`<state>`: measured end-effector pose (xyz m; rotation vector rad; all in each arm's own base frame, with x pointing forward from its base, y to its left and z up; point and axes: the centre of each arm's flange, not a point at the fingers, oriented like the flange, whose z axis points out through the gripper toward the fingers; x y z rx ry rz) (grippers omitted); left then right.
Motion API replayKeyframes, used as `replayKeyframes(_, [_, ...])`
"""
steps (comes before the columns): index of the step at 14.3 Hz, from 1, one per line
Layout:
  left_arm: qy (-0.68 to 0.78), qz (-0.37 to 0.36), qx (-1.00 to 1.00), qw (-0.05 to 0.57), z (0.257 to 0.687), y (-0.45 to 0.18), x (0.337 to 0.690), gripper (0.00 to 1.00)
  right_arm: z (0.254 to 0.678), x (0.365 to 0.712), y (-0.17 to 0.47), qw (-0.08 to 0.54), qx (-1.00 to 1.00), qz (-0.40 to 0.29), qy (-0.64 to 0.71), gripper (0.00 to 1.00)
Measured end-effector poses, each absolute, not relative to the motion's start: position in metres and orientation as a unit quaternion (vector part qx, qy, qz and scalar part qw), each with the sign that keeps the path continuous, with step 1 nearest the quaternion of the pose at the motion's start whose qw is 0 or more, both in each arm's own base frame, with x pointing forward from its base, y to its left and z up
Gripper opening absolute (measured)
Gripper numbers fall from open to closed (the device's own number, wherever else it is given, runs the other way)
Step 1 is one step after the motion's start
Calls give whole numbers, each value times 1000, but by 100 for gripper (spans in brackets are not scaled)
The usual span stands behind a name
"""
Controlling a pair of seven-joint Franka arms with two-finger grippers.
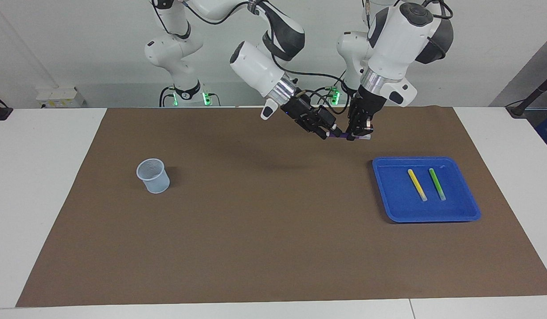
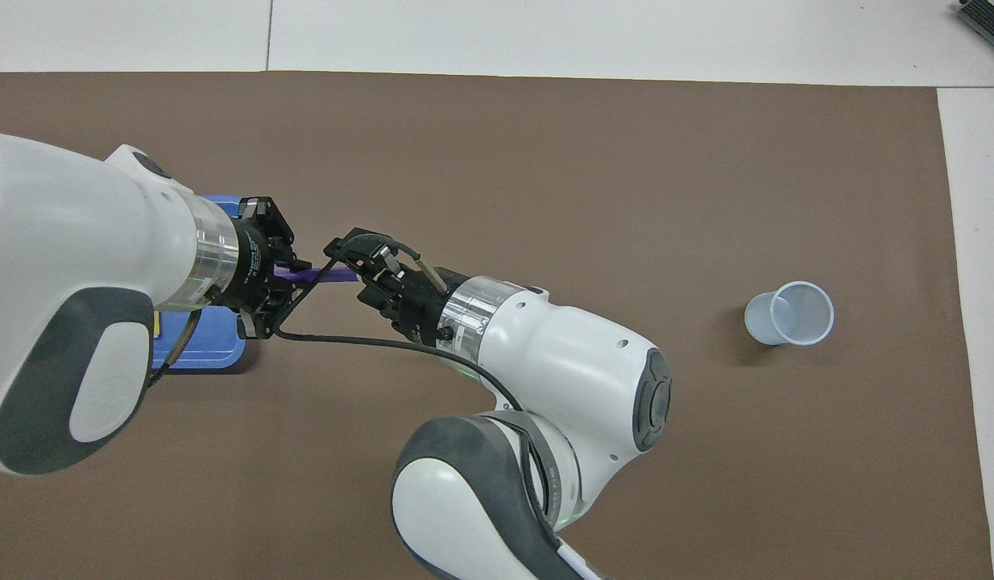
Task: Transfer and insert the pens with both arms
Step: 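Close the right gripper on the purple pen's free end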
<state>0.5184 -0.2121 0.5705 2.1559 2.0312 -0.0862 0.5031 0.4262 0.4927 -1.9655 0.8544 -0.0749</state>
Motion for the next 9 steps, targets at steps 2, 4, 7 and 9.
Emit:
replayKeyframes(2, [683,-29,725,89,571,-212,518,18,493,504,426,479,-805,-31,350,63])
replayKeyframes(4, [683,-29,725,89,571,-212,518,18,494,504,426,479,-804,-31,350,60])
replayKeyframes(7, [683,-29,725,89,571,-212,517,18,494,504,426,479,-804,-31,350,53])
replayKeyframes(9, [683,-29,725,89,571,-212,517,18,494,504,426,479,-804,-31,350,50])
